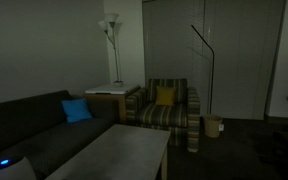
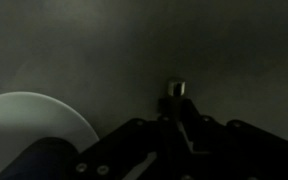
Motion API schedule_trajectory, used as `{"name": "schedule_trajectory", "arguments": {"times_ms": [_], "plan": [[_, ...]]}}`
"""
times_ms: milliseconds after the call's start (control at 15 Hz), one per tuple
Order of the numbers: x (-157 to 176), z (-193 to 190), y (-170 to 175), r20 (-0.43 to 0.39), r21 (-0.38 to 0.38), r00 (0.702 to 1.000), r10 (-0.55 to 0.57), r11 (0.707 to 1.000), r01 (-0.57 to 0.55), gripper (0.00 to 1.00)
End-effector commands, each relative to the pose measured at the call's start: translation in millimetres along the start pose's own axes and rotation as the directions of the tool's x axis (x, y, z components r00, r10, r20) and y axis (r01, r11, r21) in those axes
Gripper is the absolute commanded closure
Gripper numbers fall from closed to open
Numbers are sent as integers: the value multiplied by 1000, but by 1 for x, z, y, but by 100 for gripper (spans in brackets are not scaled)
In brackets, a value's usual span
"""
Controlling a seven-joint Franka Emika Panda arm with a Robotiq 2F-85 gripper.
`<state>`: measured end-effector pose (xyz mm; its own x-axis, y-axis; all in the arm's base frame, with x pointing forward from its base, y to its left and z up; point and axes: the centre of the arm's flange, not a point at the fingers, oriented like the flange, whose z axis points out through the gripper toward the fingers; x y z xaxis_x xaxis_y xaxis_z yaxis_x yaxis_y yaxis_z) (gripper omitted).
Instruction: Move the spoon to the left
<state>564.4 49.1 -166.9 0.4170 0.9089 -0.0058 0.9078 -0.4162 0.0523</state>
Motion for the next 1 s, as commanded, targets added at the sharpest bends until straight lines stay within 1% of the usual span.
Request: {"name": "schedule_trajectory", "arguments": {"times_ms": [0,133,267,533,667,800,933], "plan": [[4,28,19,37,-31,999,-21,999,23,96],[7,32,23,59,-64,998,-34,997,38,96],[9,34,26,70,-79,996,-57,995,63,96],[9,36,26,64,-24,989,-131,991,133,96],[7,36,26,58,9,974,-218,976,217,96],[6,35,25,58,42,949,-310,950,308,96],[5,35,25,62,67,925,-375,926,371,96]]}}
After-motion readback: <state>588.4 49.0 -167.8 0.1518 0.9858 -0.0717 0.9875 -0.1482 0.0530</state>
